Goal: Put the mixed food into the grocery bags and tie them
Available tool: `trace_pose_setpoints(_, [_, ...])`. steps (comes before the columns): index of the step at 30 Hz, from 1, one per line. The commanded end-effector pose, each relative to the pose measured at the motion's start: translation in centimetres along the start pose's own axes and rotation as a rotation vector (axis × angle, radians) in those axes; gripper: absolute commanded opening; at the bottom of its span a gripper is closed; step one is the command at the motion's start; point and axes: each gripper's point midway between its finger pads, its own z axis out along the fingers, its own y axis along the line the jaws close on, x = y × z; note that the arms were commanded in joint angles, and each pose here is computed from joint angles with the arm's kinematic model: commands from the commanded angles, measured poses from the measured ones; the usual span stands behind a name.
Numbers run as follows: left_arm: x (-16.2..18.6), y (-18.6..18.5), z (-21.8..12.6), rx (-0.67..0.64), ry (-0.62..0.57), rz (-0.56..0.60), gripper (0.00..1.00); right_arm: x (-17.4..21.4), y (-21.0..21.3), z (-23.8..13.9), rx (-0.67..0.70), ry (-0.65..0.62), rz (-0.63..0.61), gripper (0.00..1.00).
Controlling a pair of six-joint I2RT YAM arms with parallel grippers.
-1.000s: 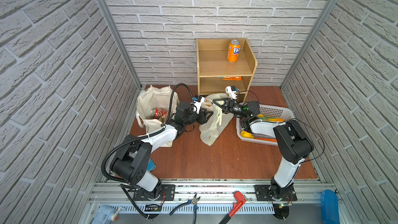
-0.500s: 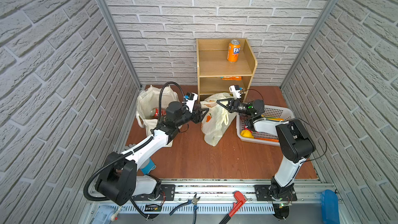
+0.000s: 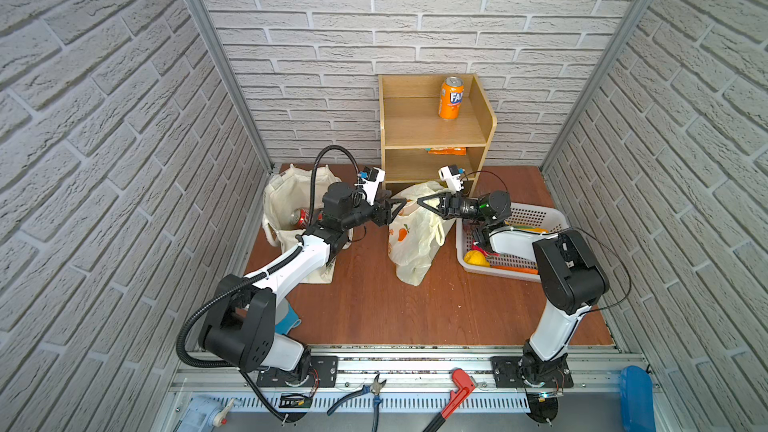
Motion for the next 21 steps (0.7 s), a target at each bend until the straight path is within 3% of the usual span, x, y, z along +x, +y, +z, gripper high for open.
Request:
trace_pose_setpoints(1, [-1.2,-1.8,1.0,0.088,-0.028,0.061,0.69,-0.3,2.7,0.2,-0.048,0.016,-0.104,0.06])
trace_pose_setpoints(15, [0.4,-2.1,2.1,0.084,0.007,0.074,0.76,-0.6,2.1,0.4,-0.047,0.018,-0.089,0.06])
trace_pose_setpoints(16, [0.6,-1.8,2.3,0.075,0.015,0.073,0.72,-0.6,2.1,0.4,-0.048,0.021,-0.091,0.05])
trace_pose_setpoints(18, [0.7,-1.0,3.1,0.054,0.037,0.062,0.53,-0.5,2.2,0.5,-0.049,0.032,-0.092,0.06])
trace_pose_setpoints(21, [-0.6,0.4,3.6,-0.009,0.010,0.067,0.11,-0.2,2.3,0.5,-0.051,0.056,-0.091,0.08])
